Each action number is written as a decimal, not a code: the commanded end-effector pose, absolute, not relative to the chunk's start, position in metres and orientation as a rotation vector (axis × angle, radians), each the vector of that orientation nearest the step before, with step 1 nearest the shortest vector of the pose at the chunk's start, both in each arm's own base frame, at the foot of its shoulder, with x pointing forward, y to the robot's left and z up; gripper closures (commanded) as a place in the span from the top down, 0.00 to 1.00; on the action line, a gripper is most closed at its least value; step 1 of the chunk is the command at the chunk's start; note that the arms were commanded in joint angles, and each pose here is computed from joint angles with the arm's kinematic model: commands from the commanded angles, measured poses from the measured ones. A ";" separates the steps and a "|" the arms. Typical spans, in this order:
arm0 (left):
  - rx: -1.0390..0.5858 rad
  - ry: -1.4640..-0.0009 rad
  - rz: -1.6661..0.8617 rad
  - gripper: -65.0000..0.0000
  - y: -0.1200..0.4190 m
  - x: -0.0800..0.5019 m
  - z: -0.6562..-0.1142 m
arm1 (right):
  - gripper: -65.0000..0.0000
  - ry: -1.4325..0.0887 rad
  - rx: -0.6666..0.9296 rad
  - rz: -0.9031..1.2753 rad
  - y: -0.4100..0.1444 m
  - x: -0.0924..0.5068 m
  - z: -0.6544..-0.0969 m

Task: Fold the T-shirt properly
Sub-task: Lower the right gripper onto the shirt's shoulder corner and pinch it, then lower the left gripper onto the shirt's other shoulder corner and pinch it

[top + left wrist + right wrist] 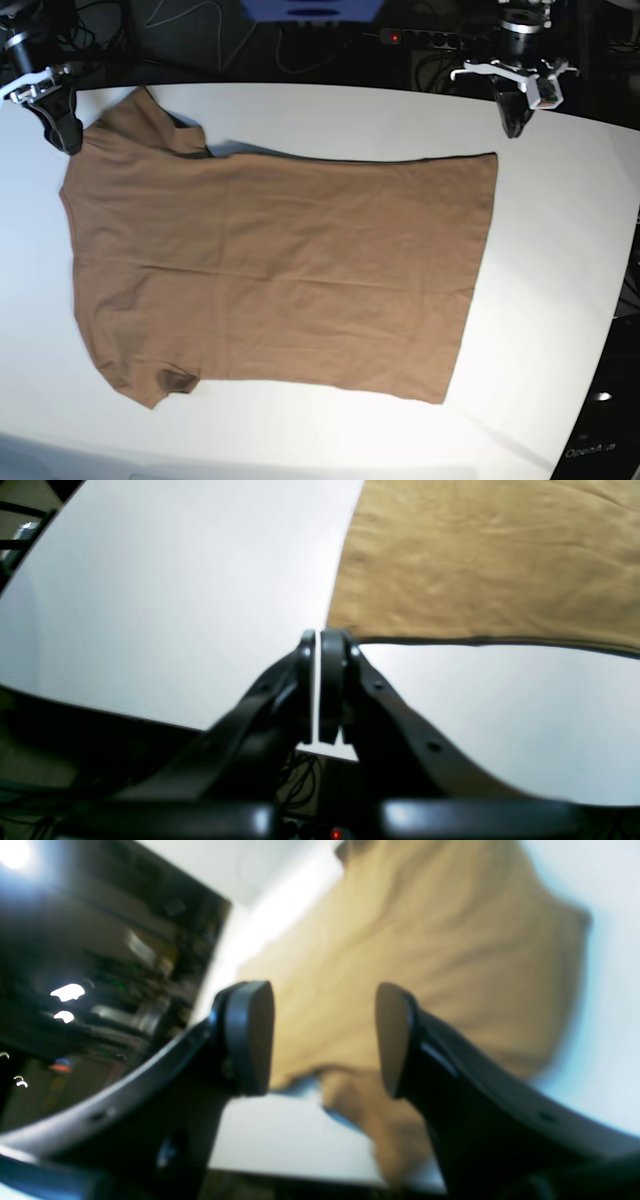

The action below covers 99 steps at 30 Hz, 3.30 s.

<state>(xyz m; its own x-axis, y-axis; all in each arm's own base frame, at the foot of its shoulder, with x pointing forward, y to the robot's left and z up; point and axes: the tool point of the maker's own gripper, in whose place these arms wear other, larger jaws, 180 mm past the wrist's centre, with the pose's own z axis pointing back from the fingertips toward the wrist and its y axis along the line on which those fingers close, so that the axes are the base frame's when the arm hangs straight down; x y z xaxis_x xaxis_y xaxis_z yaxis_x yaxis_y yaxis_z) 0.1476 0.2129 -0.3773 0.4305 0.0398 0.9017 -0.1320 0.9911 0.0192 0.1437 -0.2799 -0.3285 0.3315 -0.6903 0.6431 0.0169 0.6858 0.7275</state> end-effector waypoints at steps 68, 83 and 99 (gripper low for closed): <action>0.099 -1.153 0.100 0.02 0.213 0.149 -0.368 | 0.01 -0.807 0.738 -0.492 -0.258 0.126 -0.411; 0.147 -1.178 0.217 0.02 0.223 0.149 -0.365 | 0.01 -0.787 0.746 -0.467 -0.256 0.130 -0.412; 0.083 -0.935 0.235 0.02 0.217 0.182 -0.390 | 0.01 -0.781 0.737 -0.447 -0.251 0.128 -0.415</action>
